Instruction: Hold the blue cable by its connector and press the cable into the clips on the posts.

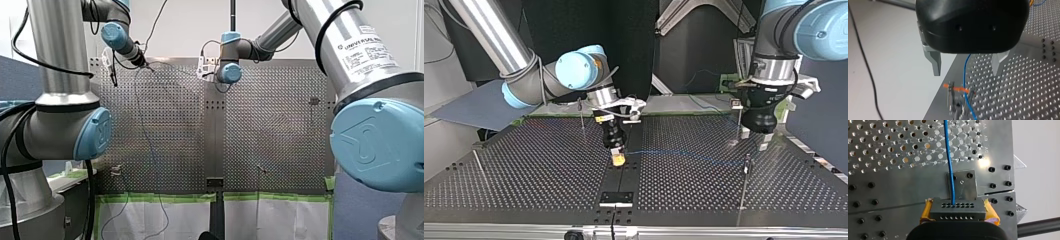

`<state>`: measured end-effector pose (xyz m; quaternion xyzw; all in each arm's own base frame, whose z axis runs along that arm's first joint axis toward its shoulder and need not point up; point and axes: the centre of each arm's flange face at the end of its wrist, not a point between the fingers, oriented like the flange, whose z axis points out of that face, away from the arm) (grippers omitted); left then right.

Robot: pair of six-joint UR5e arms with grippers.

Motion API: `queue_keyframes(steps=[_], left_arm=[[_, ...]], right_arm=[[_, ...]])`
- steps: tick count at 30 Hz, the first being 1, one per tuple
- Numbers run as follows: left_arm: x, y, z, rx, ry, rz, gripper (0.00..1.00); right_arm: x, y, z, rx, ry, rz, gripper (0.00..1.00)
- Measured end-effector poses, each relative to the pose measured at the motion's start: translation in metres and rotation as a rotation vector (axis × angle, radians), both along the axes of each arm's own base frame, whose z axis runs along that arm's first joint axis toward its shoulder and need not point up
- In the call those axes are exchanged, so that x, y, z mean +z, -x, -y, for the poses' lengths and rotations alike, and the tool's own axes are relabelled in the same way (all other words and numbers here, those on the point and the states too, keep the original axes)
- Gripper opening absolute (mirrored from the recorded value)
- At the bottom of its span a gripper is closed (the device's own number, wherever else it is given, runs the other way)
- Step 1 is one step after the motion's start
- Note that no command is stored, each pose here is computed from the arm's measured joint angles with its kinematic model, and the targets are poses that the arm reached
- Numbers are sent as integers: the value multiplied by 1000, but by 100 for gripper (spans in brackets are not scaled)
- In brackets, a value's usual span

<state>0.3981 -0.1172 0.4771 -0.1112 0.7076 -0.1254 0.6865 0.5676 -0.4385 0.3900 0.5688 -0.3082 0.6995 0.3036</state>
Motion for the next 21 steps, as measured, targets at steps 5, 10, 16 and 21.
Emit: queue_keyframes(steps=[5, 10, 16, 21], left_arm=[[1, 3, 11, -56, -28, 3, 99], [0, 5, 24, -121, -64, 7, 99], [-7, 2, 35, -161, -115, -4, 99], [-4, 6, 39, -158, -159, 13, 99]], right_arm=[[0, 1, 1, -8, 1, -3, 0], [0, 3, 3, -13, 1, -6, 0], [-1, 4, 5, -17, 3, -11, 0], [-1, 5, 6, -17, 3, -12, 0]])
